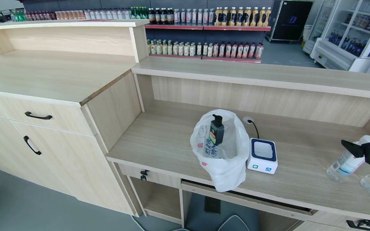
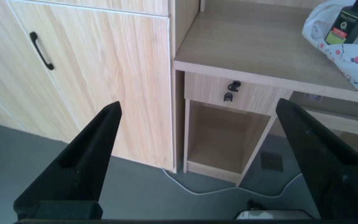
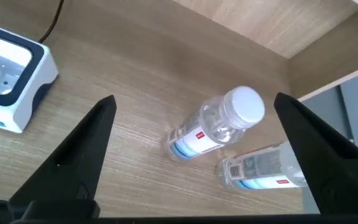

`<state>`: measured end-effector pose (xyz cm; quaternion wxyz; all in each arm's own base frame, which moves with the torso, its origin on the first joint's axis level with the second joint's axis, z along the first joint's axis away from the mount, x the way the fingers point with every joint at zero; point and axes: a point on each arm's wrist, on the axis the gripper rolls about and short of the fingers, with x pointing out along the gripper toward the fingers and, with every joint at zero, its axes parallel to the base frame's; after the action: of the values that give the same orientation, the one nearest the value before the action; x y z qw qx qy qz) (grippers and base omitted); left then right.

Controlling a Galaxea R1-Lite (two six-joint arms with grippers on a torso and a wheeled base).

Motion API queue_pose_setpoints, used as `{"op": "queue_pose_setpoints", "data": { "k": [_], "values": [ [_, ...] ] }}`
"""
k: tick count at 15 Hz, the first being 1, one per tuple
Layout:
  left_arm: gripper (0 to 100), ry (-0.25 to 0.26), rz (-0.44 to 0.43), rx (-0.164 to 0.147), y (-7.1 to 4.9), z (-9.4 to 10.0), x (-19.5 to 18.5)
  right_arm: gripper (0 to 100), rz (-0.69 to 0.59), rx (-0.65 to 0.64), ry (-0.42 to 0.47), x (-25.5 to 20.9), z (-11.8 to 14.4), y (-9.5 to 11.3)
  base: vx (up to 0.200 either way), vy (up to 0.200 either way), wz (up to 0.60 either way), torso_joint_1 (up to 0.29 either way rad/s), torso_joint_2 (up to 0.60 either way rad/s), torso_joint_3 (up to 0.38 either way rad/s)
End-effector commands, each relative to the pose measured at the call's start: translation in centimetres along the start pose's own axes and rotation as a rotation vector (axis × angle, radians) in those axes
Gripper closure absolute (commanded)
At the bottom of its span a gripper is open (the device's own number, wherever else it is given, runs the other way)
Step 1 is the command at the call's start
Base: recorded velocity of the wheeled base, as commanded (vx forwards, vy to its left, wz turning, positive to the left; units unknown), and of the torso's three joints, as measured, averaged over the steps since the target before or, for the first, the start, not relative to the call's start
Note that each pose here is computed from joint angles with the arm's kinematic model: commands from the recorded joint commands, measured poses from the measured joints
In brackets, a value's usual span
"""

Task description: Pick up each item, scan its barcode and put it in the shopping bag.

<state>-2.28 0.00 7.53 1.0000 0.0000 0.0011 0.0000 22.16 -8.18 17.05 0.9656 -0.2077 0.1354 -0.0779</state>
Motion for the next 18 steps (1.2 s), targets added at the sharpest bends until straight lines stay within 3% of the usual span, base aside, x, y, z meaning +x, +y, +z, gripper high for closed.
{"op": "queue_pose_setpoints", "data": {
  "k": [1,3,6,8,11,18],
  "values": [
    [0,-0.001,0.000,0.000,0.0,0.0,0.0,0,-0.048,-0.049,-0.089,-3.6,2.1,-0.5,0.000,0.000,-0.60,0.002,0.00,0.002],
    [0,-0.001,0.000,0.000,0.0,0.0,0.0,0,-0.050,-0.037,-0.055,-3.3,1.6,-0.6,0.000,0.000,-0.60,0.000,0.00,0.005],
    [0,-0.001,0.000,0.000,0.0,0.0,0.0,0,0.062,0.145,0.009,-0.9,-0.2,0.0,0.000,0.000,0.00,0.000,0.00,0.000],
    [0,-0.001,0.000,0.000,0.0,0.0,0.0,0,0.117,0.202,0.082,1.3,-2.0,0.6,0.000,0.000,0.00,0.000,0.00,0.000],
    [0,-0.001,0.000,0.000,0.0,0.0,0.0,0,0.113,0.204,0.066,4.7,-4.0,1.1,0.000,0.000,0.00,0.000,0.00,0.000],
    [0,-0.001,0.000,0.000,0.0,0.0,0.0,0,0.113,0.223,0.018,7.2,-5.4,2.1,0.000,0.000,0.00,0.000,0.00,0.000]
  ]
}}
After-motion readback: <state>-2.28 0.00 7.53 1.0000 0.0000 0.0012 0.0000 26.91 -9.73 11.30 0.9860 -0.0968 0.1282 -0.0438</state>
